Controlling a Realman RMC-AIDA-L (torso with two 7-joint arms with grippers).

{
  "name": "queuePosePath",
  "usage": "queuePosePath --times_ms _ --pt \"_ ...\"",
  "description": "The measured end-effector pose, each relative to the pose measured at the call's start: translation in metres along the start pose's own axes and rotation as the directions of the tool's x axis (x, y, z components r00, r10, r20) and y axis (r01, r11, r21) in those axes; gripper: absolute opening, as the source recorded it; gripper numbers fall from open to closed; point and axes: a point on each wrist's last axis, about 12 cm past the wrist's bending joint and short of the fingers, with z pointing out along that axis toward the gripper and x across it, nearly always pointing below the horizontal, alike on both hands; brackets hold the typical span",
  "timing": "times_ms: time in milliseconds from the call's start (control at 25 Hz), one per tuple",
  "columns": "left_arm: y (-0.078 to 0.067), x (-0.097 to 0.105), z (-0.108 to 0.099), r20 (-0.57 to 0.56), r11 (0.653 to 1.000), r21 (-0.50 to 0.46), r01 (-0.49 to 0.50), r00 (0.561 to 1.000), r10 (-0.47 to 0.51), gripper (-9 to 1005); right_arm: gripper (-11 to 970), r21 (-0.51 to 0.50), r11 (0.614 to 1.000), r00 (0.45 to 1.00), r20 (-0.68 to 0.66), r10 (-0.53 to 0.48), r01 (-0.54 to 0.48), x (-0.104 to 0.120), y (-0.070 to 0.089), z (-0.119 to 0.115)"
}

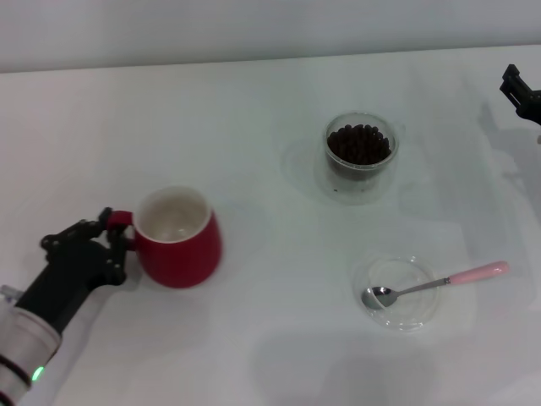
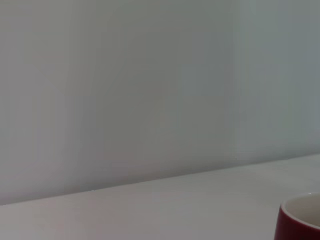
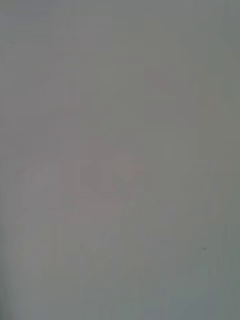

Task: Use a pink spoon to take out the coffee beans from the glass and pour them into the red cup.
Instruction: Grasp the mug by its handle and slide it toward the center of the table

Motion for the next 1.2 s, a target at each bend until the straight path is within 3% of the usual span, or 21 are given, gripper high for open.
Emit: queuePosePath --times_ms 600,1200 --pt "-0.021 -0.011 0.022 0.019 0.991 0.118 -0.062 0.998 0.060 135 872 0.001 1.000 1.000 0.001 0.004 -0.004 0.000 0.000 0.000" --pt "-0.022 -0.009 0.020 0.005 0.984 0.147 -0.099 0.995 0.099 135 873 0.000 1.000 1.000 0.006 0.005 -0.005 -0.001 0.000 0.000"
